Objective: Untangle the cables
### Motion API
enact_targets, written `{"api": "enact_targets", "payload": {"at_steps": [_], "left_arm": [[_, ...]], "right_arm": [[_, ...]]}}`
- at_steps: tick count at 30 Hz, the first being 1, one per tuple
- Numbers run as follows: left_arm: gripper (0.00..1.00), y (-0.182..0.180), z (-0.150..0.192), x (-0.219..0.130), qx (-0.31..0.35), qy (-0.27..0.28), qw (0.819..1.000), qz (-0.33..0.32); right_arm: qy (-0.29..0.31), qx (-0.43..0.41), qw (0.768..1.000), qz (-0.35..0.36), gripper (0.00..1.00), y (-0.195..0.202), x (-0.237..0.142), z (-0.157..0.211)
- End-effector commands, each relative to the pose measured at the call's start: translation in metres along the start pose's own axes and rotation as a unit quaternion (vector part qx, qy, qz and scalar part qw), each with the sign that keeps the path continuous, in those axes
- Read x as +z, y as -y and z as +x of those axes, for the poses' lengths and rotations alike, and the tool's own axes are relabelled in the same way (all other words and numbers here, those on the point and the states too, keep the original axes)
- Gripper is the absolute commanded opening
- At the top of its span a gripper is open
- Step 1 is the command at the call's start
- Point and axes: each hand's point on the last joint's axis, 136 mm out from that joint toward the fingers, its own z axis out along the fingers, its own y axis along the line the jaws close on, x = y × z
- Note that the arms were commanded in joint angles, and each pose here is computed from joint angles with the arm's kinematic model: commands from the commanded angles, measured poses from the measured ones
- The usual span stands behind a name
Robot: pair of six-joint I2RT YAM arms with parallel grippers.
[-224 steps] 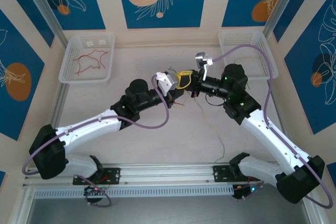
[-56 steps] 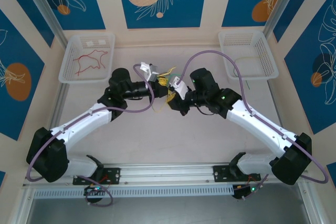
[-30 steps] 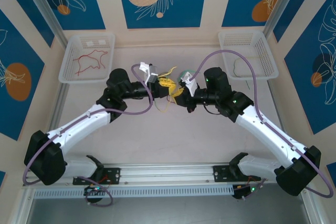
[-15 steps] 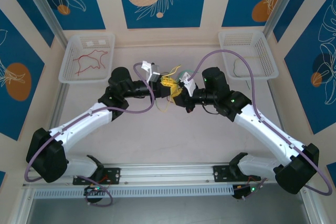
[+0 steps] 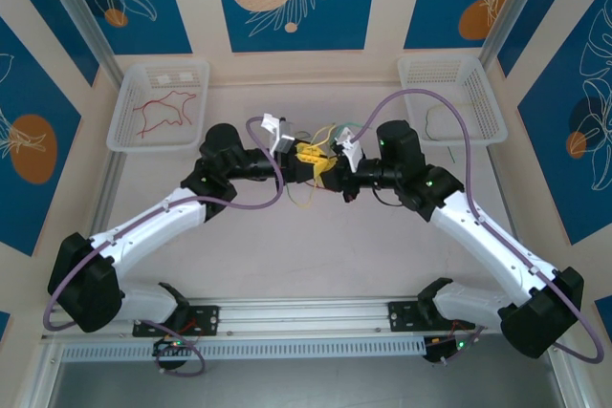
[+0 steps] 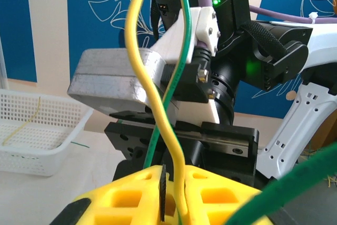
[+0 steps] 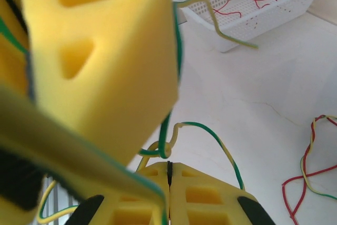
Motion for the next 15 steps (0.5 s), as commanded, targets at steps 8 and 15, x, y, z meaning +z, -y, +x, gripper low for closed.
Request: {"api": "enact_targets", "payload": {"at_steps": [8,15], "left_arm": [[0.21,0.004,-0.017,0.011,0.034,0.01,0.999,0.009],[0.21,-0.007,-0.01,0.012,0.028,0.009,0.999,-0.014]], "right_arm": [[0.001,-0.02,0.999,-0.033,0.0,-0.019,0.01,-0.005],[0.025,-0.039,0.997,-0.055,0.0,-0.035,-0.001,-0.01]]}}
